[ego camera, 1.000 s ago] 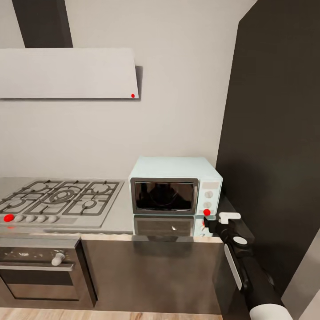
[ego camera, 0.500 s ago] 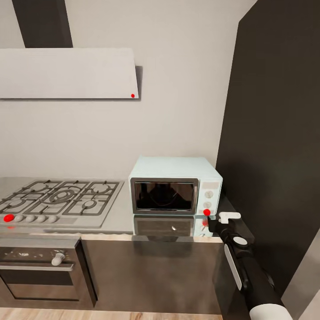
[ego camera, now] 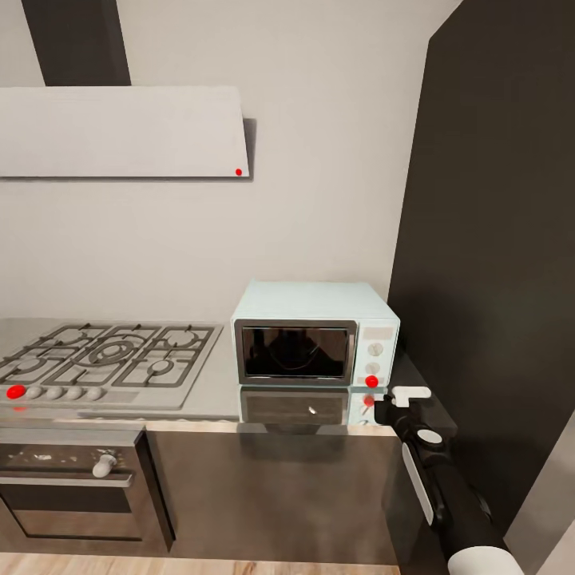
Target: In the kitchen, take the popcorn bag from the countertop, put it into the microwave, and heat it until the popcorn is cooked so the cooked popcorn ends up inside the bag.
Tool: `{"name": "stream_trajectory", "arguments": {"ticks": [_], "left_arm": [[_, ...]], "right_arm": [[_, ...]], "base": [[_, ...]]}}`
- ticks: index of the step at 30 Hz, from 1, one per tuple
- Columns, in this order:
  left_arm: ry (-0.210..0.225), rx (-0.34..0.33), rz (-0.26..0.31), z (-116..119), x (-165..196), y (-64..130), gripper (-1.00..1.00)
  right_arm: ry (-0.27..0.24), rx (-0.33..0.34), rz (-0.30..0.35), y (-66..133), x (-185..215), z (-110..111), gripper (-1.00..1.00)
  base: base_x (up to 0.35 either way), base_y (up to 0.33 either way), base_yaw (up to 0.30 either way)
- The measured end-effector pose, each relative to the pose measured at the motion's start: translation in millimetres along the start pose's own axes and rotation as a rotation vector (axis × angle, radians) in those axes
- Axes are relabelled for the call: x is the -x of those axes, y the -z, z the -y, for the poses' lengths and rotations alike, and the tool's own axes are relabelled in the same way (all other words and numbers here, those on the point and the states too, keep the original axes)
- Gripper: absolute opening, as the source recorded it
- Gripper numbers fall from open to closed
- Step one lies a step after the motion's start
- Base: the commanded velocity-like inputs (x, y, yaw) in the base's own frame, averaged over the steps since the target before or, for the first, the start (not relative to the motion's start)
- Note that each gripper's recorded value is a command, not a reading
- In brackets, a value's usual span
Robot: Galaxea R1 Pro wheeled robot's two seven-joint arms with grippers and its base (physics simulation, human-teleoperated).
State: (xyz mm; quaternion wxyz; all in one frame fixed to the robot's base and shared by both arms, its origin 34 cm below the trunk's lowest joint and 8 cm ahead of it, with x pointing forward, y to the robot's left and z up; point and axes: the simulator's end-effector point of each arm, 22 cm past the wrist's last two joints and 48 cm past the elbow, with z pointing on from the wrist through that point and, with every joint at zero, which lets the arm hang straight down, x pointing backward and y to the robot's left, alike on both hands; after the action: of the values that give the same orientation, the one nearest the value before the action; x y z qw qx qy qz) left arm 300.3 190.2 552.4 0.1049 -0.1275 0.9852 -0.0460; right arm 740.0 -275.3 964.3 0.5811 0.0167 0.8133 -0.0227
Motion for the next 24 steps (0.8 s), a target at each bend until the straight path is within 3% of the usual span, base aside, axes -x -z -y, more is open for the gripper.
{"name": "stream_trajectory", "arguments": {"ticks": [24], "left_arm": [[0.0, 0.0, 0.0, 0.2, -0.1, 0.1, 1.0]], "right_arm": [[-0.007, 0.001, -0.006, -0.3, -3.1, 0.1, -1.0]], "base": [[0.151, 0.0, 0.0]]}}
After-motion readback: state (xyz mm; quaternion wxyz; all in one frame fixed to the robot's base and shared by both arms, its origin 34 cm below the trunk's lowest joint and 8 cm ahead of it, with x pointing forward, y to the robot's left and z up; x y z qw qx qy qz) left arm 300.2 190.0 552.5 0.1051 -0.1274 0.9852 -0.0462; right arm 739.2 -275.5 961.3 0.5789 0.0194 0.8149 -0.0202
